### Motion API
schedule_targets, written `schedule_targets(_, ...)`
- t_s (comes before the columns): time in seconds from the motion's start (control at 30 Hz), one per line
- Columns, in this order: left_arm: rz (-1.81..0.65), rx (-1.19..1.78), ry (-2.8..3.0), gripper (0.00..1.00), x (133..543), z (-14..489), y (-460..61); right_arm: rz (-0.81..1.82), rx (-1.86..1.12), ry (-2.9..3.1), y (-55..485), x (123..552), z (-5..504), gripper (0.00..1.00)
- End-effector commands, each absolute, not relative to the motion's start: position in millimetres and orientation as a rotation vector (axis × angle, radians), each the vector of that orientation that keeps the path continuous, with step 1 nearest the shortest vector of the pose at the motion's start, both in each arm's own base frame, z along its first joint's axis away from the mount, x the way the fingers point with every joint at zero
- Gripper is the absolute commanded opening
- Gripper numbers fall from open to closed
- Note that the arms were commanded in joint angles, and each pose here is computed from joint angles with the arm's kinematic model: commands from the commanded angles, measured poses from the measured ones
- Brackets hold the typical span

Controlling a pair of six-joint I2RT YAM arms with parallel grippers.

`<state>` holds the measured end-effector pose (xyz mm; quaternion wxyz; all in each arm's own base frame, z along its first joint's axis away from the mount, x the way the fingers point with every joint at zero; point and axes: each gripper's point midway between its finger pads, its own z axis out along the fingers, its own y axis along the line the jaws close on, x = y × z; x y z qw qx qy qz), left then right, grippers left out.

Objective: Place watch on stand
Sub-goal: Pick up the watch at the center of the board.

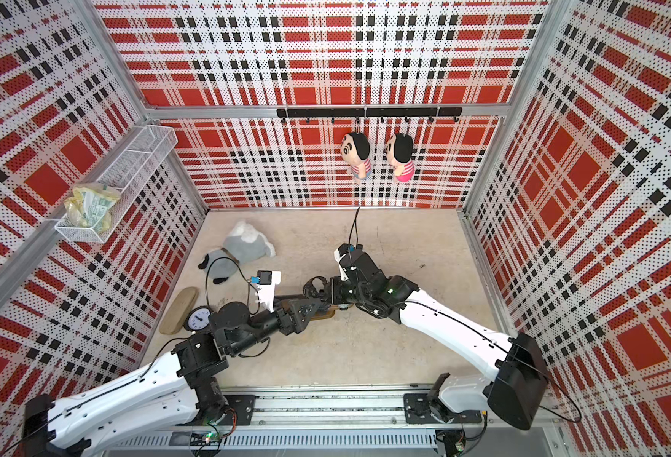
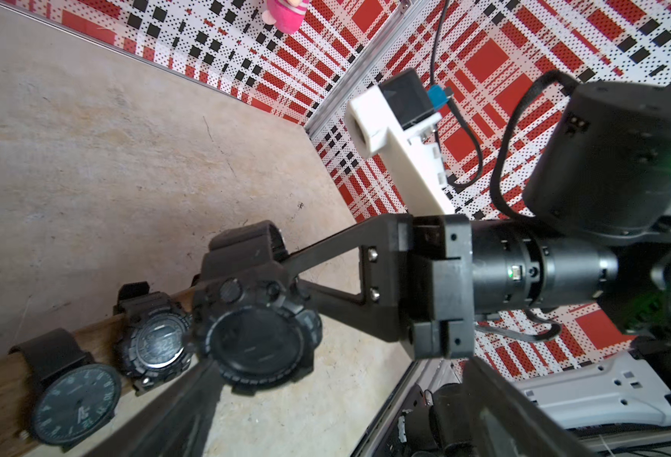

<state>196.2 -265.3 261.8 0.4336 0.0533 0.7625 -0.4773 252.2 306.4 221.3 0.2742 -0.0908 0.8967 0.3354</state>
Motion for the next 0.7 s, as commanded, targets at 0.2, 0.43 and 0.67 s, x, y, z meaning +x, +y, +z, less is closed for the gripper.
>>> schedule_targets(0.2, -1.194, 0.099, 1.944, 0.98, 201.6, 250.6, -271.0, 0.952, -0.276, 2.312, 304.6, 250.2, 256.9, 0.0)
schedule_targets(0.43, -1.203, 0.062, 1.931, 0.94, 204.4, 251.2, -263.2, 0.935, -0.272, 2.298, 298.8, 248.9, 261.9, 0.0)
schedule_targets(0.67, -1.308, 0.031, 1.861, 0.86, 203.1, 264.8, -256.4, 0.982, -0.318, 2.282, 305.9, 244.5, 266.0, 0.0)
